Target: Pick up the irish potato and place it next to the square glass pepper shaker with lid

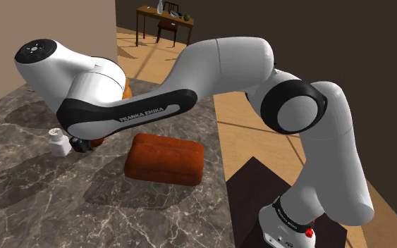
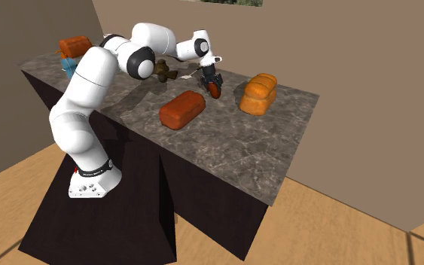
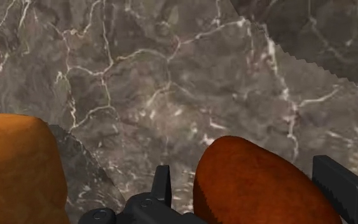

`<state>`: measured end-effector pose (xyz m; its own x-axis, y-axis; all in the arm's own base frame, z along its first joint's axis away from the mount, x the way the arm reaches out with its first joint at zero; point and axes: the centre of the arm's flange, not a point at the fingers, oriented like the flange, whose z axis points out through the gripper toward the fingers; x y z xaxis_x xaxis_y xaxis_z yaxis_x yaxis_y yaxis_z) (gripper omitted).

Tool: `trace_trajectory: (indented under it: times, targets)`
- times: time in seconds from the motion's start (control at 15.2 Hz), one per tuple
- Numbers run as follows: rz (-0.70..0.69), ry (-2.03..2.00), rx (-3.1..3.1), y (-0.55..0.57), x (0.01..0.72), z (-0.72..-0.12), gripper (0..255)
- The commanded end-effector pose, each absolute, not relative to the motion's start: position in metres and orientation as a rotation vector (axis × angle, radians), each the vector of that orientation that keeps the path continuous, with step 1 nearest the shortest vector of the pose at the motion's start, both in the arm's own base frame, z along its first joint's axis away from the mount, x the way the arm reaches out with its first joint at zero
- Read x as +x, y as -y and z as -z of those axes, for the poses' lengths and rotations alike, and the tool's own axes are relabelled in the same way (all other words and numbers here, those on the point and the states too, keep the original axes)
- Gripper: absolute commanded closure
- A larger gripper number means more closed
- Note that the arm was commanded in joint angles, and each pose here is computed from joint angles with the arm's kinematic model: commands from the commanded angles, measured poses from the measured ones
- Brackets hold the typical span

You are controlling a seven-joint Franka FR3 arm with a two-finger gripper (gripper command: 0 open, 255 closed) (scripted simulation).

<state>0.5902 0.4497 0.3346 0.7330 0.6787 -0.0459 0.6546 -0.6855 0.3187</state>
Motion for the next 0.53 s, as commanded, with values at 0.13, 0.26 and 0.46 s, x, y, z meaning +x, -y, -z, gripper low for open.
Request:
trace_trajectory:
  times: [0.13,0.26,0.46]
  targets:
    - [-0.108,-1.039,2.622,-0.46,0.583,-0.372,0]
    - [-0.108,-1.039,2.622,-0.463,0.581,-0.382,0]
    - [-0.108,-1.039,2.622,-0.463,0.581,-0.382,0]
